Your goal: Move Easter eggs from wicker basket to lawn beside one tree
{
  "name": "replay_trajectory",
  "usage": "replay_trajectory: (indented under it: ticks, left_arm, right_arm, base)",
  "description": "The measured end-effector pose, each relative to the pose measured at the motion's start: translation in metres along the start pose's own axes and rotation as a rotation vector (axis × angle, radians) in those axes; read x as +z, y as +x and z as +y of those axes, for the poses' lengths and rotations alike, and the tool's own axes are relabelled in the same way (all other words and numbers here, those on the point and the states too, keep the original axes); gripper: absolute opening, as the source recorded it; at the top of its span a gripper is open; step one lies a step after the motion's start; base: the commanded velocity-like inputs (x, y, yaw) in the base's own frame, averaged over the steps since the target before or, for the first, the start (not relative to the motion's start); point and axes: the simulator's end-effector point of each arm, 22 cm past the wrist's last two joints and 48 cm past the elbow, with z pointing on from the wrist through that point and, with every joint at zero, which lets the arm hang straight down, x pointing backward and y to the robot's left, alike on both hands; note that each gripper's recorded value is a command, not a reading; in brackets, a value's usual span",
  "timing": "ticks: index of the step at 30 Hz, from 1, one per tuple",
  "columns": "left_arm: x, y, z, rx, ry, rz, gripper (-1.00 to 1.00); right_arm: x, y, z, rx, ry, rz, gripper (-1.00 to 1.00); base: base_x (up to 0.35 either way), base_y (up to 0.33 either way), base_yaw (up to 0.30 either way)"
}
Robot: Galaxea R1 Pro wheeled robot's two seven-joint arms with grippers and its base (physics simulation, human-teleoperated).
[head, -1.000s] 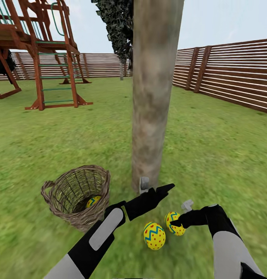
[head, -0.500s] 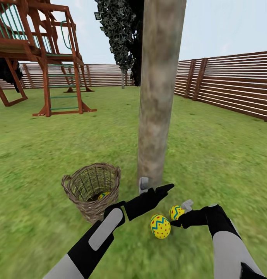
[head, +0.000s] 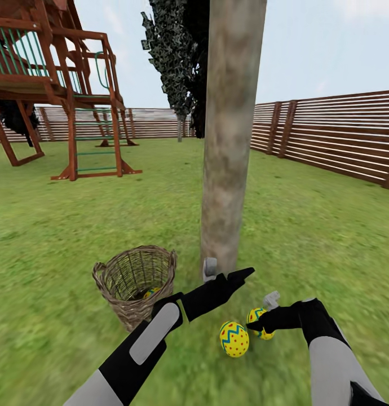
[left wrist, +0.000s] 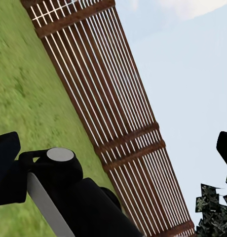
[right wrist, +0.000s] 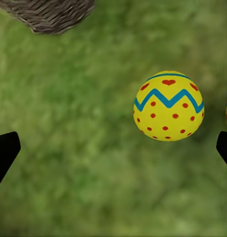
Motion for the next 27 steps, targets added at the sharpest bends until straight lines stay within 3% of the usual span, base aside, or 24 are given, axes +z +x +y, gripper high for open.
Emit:
replay_trajectory:
  ticks: [27]
  left_arm:
    - [-0.004, -0.009, -0.046, 0.097, 0.034, -0.023, 1.00]
  right_arm:
    - [-0.033, -0.038, 0.017, -0.048, 0.017, -0.078, 1.00]
  base:
    - [0.000, 0.000, 0.000]
